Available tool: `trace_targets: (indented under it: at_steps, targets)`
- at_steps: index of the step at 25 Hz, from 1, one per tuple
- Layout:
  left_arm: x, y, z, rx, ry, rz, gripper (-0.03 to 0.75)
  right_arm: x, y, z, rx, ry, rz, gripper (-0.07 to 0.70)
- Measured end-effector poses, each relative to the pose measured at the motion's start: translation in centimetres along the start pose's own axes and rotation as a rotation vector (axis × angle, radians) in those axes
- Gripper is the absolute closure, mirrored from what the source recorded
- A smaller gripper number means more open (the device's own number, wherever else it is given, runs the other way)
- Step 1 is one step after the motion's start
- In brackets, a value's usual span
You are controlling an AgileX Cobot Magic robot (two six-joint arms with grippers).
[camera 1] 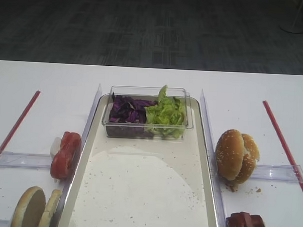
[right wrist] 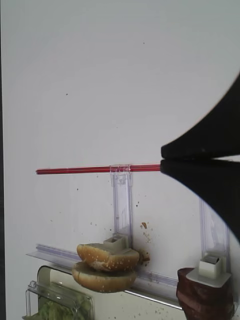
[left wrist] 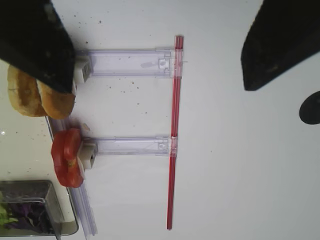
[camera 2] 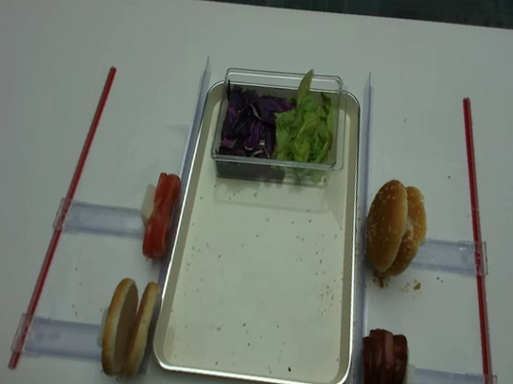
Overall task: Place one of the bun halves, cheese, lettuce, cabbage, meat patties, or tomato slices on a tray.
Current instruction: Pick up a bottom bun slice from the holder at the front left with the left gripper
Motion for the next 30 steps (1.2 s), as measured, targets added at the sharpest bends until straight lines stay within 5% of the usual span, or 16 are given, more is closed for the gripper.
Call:
trace_targets:
  at_steps: [11, 30]
  targets:
    - [0.2, 0.5, -0.1, 0.012, 0.0, 0.043, 0.097, 0.0, 0.0, 0.0, 0.0, -0.002, 0.0, 0.267]
    - [0.8, 10.9, 0.2, 0.251, 0.028, 0.808, 0.097, 0.0, 0.0, 0.0, 0.0, -0.002, 0.0, 0.267]
Point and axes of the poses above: a point on each arm's last joint axis where the gripper is mounted, y pointing out along that axis toward the gripper, z along the wrist's bending axis when the last joint is at zero, x = y × z, the point moved 3 cm from there along y, pointing out along that axis toward the gripper, and after that the axes turned 14 degrees about -y, right-handed, at the moved point
